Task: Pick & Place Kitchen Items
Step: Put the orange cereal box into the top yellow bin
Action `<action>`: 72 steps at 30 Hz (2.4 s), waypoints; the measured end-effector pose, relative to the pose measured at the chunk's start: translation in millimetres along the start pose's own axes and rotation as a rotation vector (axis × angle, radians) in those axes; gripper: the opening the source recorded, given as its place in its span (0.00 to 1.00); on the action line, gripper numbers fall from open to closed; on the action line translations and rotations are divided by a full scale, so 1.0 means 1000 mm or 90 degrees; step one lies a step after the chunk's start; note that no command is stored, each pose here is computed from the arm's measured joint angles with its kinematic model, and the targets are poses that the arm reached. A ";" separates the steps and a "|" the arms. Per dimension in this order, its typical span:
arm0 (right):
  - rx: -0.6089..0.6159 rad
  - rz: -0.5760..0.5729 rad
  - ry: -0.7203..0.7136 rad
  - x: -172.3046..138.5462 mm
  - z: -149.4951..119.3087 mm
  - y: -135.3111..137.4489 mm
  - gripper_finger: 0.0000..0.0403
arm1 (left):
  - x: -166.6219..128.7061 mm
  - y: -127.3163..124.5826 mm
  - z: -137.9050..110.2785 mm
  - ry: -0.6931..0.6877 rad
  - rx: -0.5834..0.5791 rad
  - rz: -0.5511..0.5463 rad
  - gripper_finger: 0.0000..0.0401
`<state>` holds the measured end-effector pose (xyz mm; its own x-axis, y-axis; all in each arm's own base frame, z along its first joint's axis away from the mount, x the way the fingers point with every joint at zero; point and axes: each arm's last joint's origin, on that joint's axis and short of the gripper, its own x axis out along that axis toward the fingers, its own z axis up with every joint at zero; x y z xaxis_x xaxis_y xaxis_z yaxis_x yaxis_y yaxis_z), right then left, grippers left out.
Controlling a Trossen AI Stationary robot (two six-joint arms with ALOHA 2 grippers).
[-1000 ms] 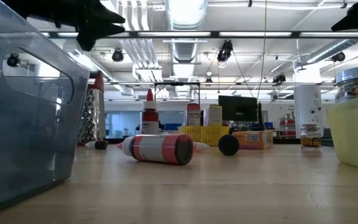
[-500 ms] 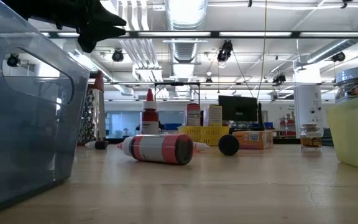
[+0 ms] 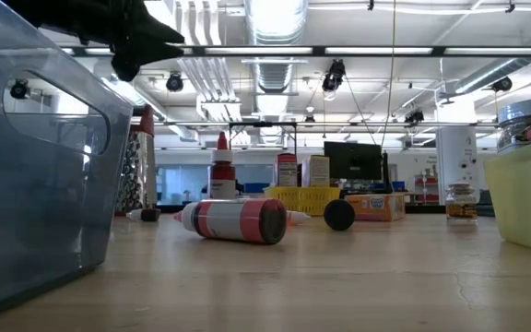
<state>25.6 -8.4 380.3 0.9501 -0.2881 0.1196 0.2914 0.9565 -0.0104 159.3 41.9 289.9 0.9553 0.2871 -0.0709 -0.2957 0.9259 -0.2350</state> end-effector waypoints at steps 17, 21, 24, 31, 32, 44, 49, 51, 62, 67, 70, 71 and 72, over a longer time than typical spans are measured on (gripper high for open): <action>-0.149 0.024 0.228 0.083 -0.044 0.032 0.90 | -0.043 0.005 -0.004 -0.093 0.059 0.051 0.37; -0.152 0.026 0.283 0.102 -0.056 0.039 0.90 | -0.042 0.006 -0.010 -0.081 0.060 0.053 0.37; -0.168 0.023 0.325 0.115 -0.067 0.044 0.90 | -0.041 0.008 -0.015 -0.070 0.060 0.055 0.37; -0.200 -0.159 0.479 0.136 -0.076 0.034 0.90 | -0.037 0.011 -0.030 -0.038 0.063 0.061 0.37; -0.192 -0.186 0.504 0.138 -0.074 0.030 0.90 | -0.036 0.012 -0.033 -0.033 0.064 0.062 0.37; 0.045 -0.309 0.656 0.171 -0.058 -0.021 0.90 | -0.032 0.018 -0.061 0.026 0.070 0.073 0.37; 0.069 -0.346 0.673 0.193 -0.055 -0.033 0.90 | -0.031 0.022 -0.075 0.053 0.073 0.079 0.37; 0.033 -0.328 0.683 0.203 -0.053 -0.035 0.90 | -0.030 0.024 -0.082 0.068 0.074 0.081 0.37; -0.405 0.050 0.807 0.232 -0.069 -0.032 0.90 | -0.031 0.034 -0.124 0.147 0.083 0.096 0.37; -0.472 0.132 0.773 0.233 -0.082 -0.030 0.90 | -0.034 0.040 -0.147 0.188 0.087 0.103 0.37; -0.489 0.137 0.757 0.226 -0.082 -0.028 0.90 | -0.035 0.042 -0.156 0.199 0.088 0.102 0.37; -0.488 0.138 0.759 0.223 -0.083 -0.028 0.90 | -0.035 0.042 -0.157 0.199 0.087 0.098 0.37; -0.488 0.141 0.765 0.220 -0.084 -0.028 0.90 | -0.035 0.042 -0.158 0.202 0.087 0.096 0.37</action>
<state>235.9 -101.9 323.7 0.3874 -0.3709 -0.8440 -0.2519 0.8381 -0.4839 114.0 31.9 129.6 0.8477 0.3520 -0.3968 -0.4101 0.9094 -0.0694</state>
